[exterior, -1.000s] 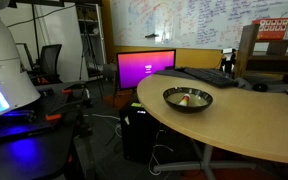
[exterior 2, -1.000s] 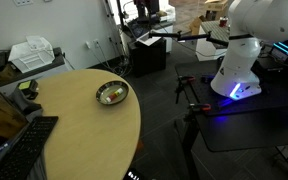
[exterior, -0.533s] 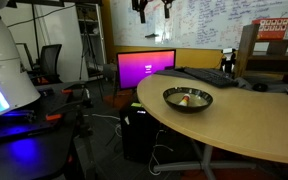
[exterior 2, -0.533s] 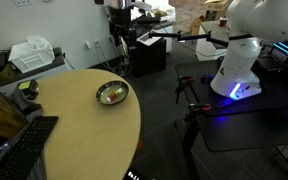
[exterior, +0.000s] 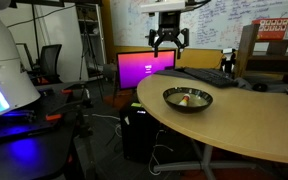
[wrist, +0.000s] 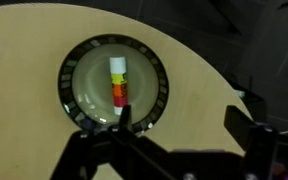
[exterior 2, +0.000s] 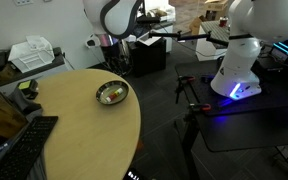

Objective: Remove the glue stick from the bowl and place it on the table

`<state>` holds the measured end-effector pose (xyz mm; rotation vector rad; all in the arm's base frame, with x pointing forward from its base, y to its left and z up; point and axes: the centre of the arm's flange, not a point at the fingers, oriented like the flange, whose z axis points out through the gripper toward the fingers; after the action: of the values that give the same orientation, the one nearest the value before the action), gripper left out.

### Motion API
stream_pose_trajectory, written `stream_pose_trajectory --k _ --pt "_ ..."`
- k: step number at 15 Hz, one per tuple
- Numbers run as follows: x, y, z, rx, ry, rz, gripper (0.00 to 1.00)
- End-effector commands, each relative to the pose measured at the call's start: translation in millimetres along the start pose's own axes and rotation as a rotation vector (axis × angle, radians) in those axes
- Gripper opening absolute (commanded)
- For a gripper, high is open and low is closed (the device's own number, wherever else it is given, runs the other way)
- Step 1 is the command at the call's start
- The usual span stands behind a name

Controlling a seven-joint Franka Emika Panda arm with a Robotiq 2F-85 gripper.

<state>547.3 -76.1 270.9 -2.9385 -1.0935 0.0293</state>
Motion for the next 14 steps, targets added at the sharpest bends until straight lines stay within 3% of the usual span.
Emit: stream_pose_trajectory --k 1,8,14 --pt "4 7 5 0.004 -0.003 0.010 1.00" --pt "9 15 5 0.010 -0.003 0.025 1.00" --pt "32 41 59 -0.021 0.031 -0.018 1.00"
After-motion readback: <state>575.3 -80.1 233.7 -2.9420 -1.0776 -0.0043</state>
